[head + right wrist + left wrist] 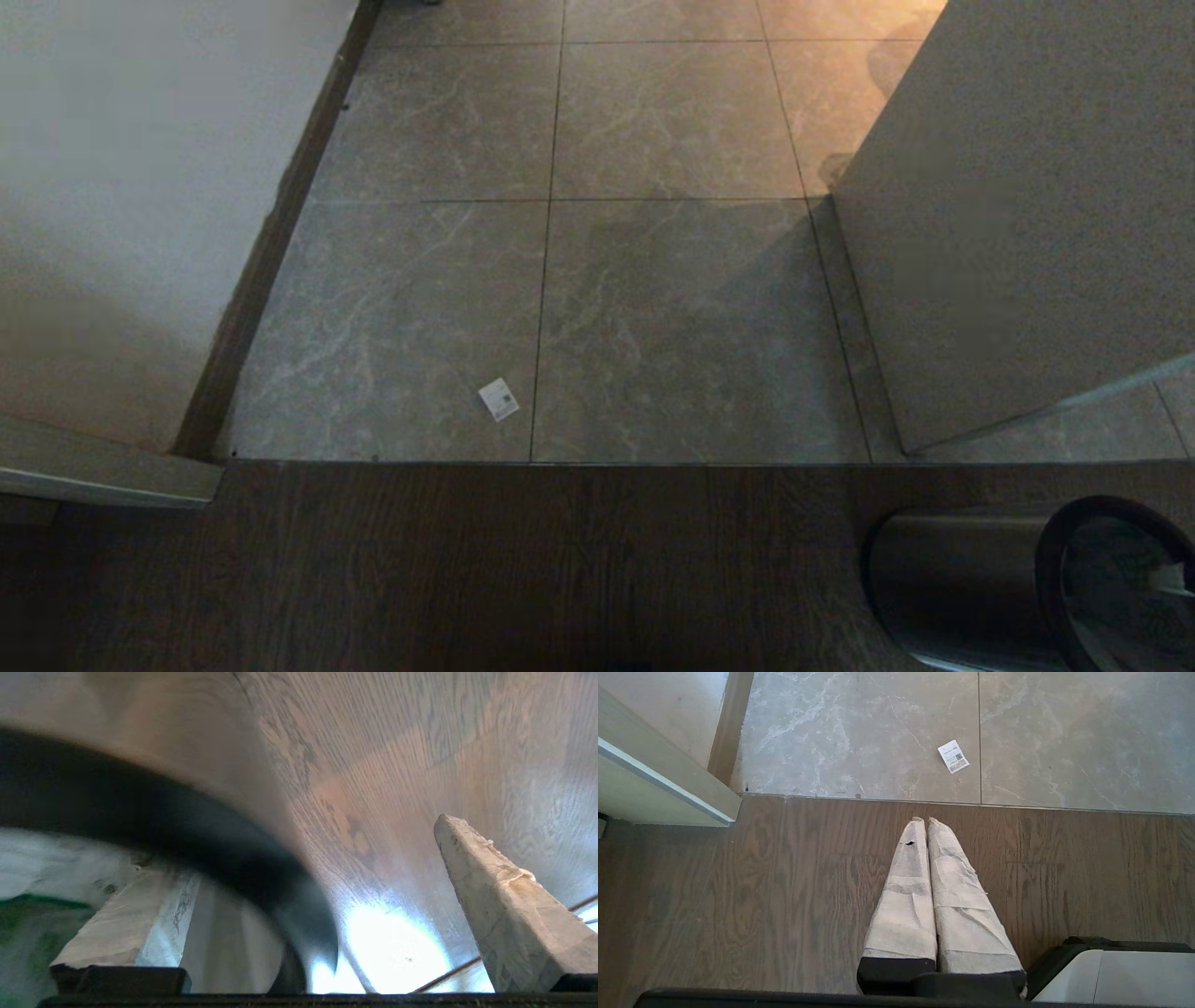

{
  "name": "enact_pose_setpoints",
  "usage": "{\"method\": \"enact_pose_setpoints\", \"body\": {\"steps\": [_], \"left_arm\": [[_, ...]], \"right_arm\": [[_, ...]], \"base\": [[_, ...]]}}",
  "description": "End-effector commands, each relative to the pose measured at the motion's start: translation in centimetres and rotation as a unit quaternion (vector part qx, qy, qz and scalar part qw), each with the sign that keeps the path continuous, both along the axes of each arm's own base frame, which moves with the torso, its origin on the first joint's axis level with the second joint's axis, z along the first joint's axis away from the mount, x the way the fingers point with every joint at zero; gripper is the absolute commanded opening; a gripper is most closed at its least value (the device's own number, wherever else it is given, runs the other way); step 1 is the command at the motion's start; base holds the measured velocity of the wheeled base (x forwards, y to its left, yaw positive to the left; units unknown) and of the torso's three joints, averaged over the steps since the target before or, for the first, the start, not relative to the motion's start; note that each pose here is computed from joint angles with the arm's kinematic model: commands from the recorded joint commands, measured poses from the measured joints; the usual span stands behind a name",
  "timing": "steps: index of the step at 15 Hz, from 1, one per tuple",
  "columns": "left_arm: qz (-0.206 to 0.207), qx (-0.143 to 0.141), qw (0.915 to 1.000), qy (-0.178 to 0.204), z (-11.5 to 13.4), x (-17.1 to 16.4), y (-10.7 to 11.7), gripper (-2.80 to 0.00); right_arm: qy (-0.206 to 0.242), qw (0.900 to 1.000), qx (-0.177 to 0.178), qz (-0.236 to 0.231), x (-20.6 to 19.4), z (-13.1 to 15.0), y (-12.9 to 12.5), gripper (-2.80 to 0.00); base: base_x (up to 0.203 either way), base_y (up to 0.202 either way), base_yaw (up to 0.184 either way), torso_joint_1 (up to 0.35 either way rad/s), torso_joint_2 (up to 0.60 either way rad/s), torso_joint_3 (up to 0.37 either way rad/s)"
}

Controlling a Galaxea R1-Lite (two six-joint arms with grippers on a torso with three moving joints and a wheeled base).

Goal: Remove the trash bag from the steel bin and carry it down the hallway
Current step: Place the outer trash can on the ground

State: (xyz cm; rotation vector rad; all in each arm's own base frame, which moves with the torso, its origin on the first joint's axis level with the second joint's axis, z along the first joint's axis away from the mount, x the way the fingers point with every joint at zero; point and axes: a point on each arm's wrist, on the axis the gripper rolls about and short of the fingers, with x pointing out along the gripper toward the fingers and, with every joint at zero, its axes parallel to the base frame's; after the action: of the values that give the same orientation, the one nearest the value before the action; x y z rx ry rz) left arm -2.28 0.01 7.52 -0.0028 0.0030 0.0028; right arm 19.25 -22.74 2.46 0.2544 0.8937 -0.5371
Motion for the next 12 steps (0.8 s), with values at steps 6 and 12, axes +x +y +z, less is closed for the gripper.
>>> {"method": "enact_pose_setpoints", "body": {"steps": [6,12], "left_arm": [[0.0,0.0,1.0,0.0,0.0,0.0,0.0,-2.8],[0.0,0.0,1.0,0.0,0.0,0.0,0.0,-2.8]], "right_arm": [[-0.003,0.999,0.013,0.034,0.2,-2.0,-0.9,-2.8],[-0.025,0.998,-0.026,0.046,-0.2,1.1,-0.4,-2.8]], "base": [[0.0,0.0,0.0,0.0,0.0,0.0],[0.0,0.0,0.0,0.0,0.0,0.0]]}}
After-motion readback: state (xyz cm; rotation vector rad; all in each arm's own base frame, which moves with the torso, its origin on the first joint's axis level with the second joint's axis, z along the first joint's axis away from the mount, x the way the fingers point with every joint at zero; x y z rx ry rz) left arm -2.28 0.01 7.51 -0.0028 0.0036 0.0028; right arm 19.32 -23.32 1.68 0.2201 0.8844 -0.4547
